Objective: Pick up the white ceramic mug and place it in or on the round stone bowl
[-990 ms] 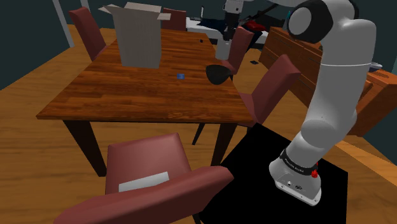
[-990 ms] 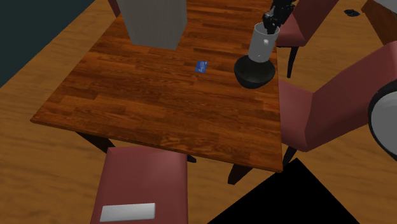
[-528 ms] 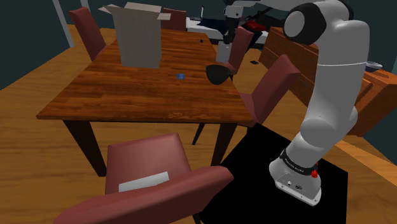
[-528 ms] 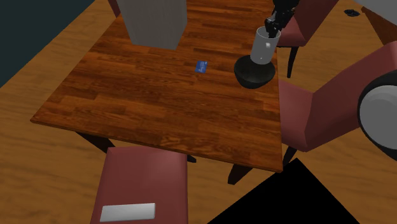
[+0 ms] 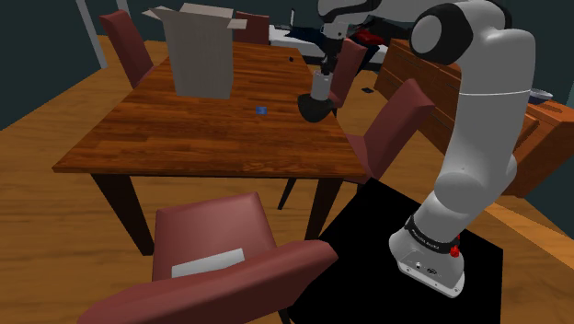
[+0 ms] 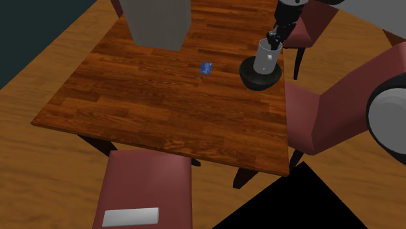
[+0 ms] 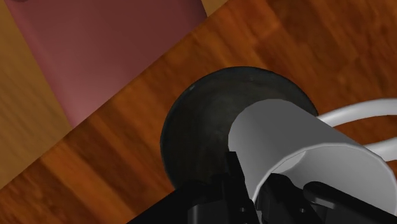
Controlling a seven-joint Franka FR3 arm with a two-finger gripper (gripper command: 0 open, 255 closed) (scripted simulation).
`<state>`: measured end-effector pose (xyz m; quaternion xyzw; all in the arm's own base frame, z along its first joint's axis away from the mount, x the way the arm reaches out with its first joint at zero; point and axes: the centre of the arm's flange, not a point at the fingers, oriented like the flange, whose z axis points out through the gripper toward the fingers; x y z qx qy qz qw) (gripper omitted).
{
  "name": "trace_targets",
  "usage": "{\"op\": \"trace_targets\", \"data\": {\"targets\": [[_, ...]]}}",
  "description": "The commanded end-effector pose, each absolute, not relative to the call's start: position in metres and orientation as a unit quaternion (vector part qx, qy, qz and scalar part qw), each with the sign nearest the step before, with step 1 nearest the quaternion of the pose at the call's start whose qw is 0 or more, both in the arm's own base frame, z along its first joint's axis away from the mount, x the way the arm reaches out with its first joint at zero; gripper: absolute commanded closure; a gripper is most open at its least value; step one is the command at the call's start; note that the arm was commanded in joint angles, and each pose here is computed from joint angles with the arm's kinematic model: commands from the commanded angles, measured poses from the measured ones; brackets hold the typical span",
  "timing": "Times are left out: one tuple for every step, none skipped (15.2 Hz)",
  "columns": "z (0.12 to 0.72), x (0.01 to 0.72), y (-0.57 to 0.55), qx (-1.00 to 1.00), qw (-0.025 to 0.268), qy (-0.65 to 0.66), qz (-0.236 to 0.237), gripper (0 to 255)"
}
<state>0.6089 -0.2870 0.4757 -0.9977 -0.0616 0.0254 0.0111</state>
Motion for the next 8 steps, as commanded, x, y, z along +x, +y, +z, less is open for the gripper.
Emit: {"op": "trace_targets", "data": {"targets": [[0.465, 0.609, -0.287, -0.998, 0.011, -0.062, 0.025, 255], [0.460, 0.609, -0.287, -0.998, 0.011, -0.062, 0.025, 255], [0.450, 0.609, -0.287, -0.998, 0.011, -0.062, 0.025, 255], [0.450, 0.609, -0.287, -0.998, 0.011, -0.062, 0.025, 255], [0.450, 0.609, -0.287, -0.998, 0.011, -0.062, 0.025, 255], [0.450, 0.609, -0.287, -0.998, 0.011, -0.062, 0.025, 255], [0.450, 0.609, -0.287, -0.998, 0.011, -0.062, 0.025, 255], [0.450, 0.609, -0.287, -0.998, 0.011, -0.062, 0.025, 255]]}}
